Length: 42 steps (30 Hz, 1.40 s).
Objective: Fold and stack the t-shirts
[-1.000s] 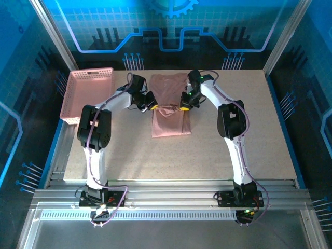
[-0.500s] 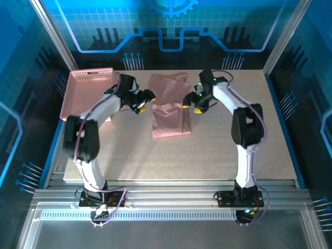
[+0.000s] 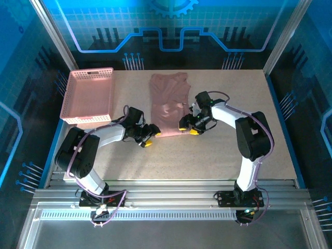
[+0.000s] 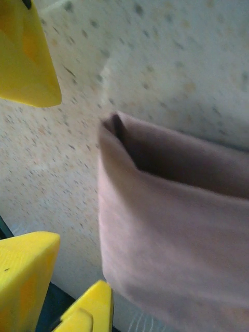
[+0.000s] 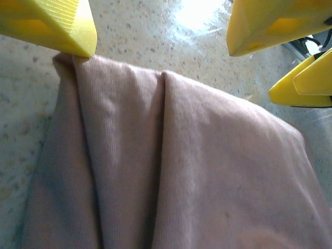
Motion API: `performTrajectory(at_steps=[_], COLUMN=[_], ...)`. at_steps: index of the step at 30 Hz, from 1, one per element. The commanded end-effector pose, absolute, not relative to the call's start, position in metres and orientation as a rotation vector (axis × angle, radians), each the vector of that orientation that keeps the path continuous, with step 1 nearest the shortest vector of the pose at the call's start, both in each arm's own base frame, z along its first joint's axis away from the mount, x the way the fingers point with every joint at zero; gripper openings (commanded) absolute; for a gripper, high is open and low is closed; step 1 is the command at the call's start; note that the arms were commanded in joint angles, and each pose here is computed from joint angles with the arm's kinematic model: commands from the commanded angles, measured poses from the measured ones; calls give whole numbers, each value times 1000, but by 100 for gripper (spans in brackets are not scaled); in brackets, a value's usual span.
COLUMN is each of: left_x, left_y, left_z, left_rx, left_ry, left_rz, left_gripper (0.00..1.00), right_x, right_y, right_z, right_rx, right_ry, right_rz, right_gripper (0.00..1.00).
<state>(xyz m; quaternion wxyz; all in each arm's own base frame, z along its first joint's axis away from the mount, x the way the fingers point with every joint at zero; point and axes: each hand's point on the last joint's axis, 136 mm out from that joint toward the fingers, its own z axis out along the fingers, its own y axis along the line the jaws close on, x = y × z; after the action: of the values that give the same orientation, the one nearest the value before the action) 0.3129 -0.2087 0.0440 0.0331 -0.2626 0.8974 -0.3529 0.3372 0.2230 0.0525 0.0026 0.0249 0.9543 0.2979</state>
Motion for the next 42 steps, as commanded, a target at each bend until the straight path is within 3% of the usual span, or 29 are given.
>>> performTrajectory(at_steps=[1,10,11,15,18,27,32,36,42], left_x=[332,354,356,351,328,230,205,212,265], left_y=[-219,-219,-217,-209,-195,-198,-211,-219,-237], left_z=[48,20,17,16,26,59,83,108,140], left_rx=[-811,-870,-871,-838,-809,-727,-693,-650,-579], left_ry=[2675,2707,2720,2770,2800,2848,2827,2785,2723], left_rz=[-1167,-1056,-1023,-919,-847,-820,-890,-941,-1012], left_gripper=[64,54,50,18,4,0,0,0,0], right_x=[346,362,363,356,332,221,175,183,255], right_y=[226,222,221,215,206,199,209,211,203], right_z=[46,21,19,21,34,67,70,91,124], right_rx=[78,165,175,215,223,278,266,278,310], right_ry=[2978,3033,3044,3069,3082,3148,3193,3110,2964], right_rz=[918,829,814,785,779,832,814,822,875], right_gripper=[68,62,57,16,2,0,0,0,0])
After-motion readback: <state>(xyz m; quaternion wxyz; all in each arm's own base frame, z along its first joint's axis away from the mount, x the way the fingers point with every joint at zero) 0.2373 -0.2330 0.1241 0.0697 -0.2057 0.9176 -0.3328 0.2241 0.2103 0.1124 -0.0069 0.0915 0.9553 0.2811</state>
